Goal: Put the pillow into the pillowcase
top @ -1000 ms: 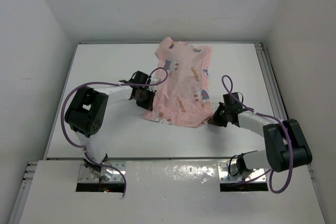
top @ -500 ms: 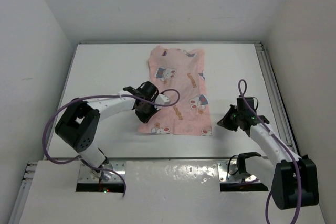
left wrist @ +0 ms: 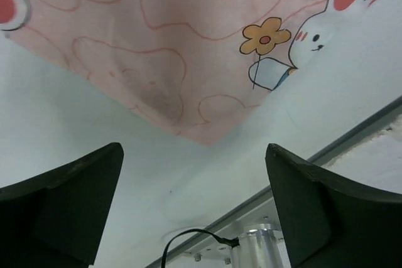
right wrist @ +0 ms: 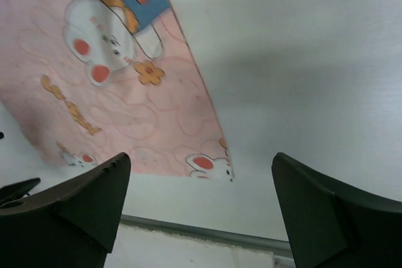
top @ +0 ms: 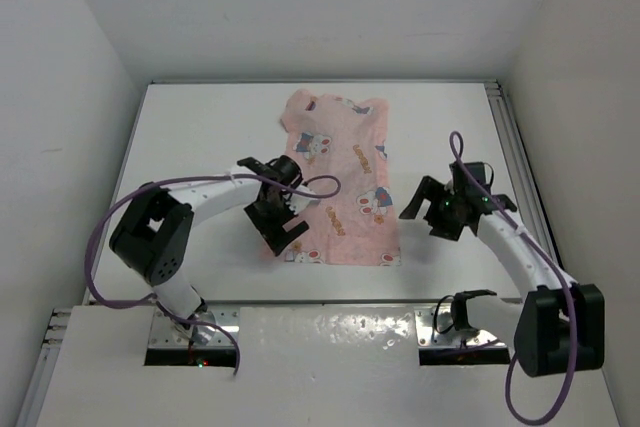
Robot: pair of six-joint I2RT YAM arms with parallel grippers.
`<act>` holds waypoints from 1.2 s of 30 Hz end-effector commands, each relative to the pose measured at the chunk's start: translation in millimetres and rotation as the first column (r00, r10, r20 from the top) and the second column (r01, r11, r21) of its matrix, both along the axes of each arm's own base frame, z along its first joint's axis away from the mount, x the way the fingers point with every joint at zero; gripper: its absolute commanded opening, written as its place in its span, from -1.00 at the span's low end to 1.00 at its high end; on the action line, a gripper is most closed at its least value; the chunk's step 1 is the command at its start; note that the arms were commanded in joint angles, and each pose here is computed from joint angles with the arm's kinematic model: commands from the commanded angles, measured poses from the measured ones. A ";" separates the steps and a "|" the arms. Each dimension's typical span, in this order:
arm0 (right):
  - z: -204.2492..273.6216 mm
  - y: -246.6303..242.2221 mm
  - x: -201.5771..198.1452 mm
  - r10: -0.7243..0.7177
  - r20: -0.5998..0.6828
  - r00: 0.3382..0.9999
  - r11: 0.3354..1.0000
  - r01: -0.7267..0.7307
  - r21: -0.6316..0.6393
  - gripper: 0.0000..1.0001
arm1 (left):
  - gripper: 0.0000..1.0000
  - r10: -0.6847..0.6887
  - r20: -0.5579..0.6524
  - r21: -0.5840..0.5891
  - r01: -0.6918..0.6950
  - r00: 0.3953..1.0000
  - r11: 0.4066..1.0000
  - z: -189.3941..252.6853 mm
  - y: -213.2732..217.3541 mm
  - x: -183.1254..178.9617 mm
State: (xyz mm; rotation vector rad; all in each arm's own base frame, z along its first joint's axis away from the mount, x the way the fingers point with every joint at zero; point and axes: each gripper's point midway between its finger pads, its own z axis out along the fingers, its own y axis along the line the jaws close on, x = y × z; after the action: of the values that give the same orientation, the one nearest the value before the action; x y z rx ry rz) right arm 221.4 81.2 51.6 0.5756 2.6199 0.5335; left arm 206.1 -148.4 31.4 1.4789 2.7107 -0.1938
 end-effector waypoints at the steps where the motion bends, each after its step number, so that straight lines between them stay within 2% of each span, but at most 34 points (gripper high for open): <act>1: 32.3 -5.3 31.3 0.061 0.062 0.996 0.998 -0.059 -0.038 0.86 | 0.92 0.062 0.100 -0.101 -0.052 0.993 0.993 43.3 -15.5 30.6; 4: 48.3 -15.4 48.6 0.055 0.072 0.996 0.996 -0.050 -0.068 0.97 | 0.99 0.230 0.232 -0.212 -0.182 0.945 0.960 85.6 -11.6 81.5; 5: 51.0 -22.0 50.9 0.042 0.068 0.997 0.996 -0.037 -0.080 0.97 | 0.99 0.362 0.278 -0.268 -0.290 0.890 0.919 105.0 2.6 105.0; 7: 64.9 -32.1 63.9 0.022 0.093 0.995 0.992 -0.010 -0.128 0.97 | 0.99 0.514 0.351 -0.378 -0.384 0.783 0.843 128.6 16.3 142.3; 8: 68.1 -49.6 68.8 -0.034 0.098 0.995 0.987 0.049 -0.153 0.97 | 0.99 0.631 0.341 -0.436 -0.478 0.697 0.762 138.9 37.7 157.5; 10: 79.4 -71.7 78.3 -0.094 0.117 0.989 0.969 0.118 -0.217 0.97 | 0.99 0.730 0.352 -0.508 -0.535 0.586 0.675 154.9 60.5 180.9; 11: 82.6 -80.3 80.6 -0.118 0.123 0.985 0.959 0.145 -0.245 0.97 | 0.99 0.801 0.340 -0.547 -0.590 0.492 0.594 164.2 84.6 192.5; 13: 90.9 -93.3 83.1 -0.155 0.111 0.982 0.946 0.180 -0.269 0.97 | 0.99 0.850 0.362 -0.567 -0.633 0.383 0.527 174.2 114.9 202.0; 14: 93.2 -98.2 82.9 -0.170 0.105 0.980 0.940 0.193 -0.282 0.97 | 0.99 0.876 0.376 -0.589 -0.652 0.303 0.478 182.3 141.2 207.0; 15: 100.6 -106.4 85.8 -0.198 0.120 0.973 0.924 0.226 -0.307 0.97 | 0.99 0.887 0.378 -0.600 -0.660 0.264 0.452 185.9 155.8 207.8; 17: 103.3 -114.8 83.9 -0.238 0.123 0.963 0.909 0.266 -0.322 0.97 | 0.99 0.887 0.435 -0.611 -0.673 0.156 0.418 194.6 190.8 206.7; 18: 103.3 -119.7 83.7 -0.256 0.129 0.958 0.899 0.285 -0.333 0.97 | 0.99 0.883 0.451 -0.615 -0.672 0.130 0.413 196.9 198.9 205.1; 21: 105.7 -121.0 83.1 -0.271 0.151 0.951 0.895 0.307 -0.324 0.97 | 0.99 0.864 0.496 -0.605 -0.677 0.091 0.419 198.3 214.7 197.8; 26: 108.0 -117.8 80.8 -0.259 0.186 0.948 0.901 0.307 -0.307 0.97 | 0.99 0.852 0.516 -0.571 -0.707 0.087 0.418 186.2 224.8 190.7; 27: 109.0 -118.4 80.4 -0.259 0.194 0.946 0.899 0.310 -0.308 0.97 | 0.99 0.837 0.538 -0.552 -0.710 0.099 0.438 184.6 228.4 189.0; 36: 103.3 -123.7 71.4 -0.262 0.205 0.943 0.888 0.319 -0.333 0.97 | 0.99 0.817 0.563 -0.510 -0.726 0.124 0.462 174.5 233.3 181.3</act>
State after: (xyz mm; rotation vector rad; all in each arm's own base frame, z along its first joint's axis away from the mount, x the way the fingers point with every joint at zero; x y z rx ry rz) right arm 288.1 -36.1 146.7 0.7604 2.3912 0.0165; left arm 385.5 76.2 186.7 -0.1776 2.2772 0.2506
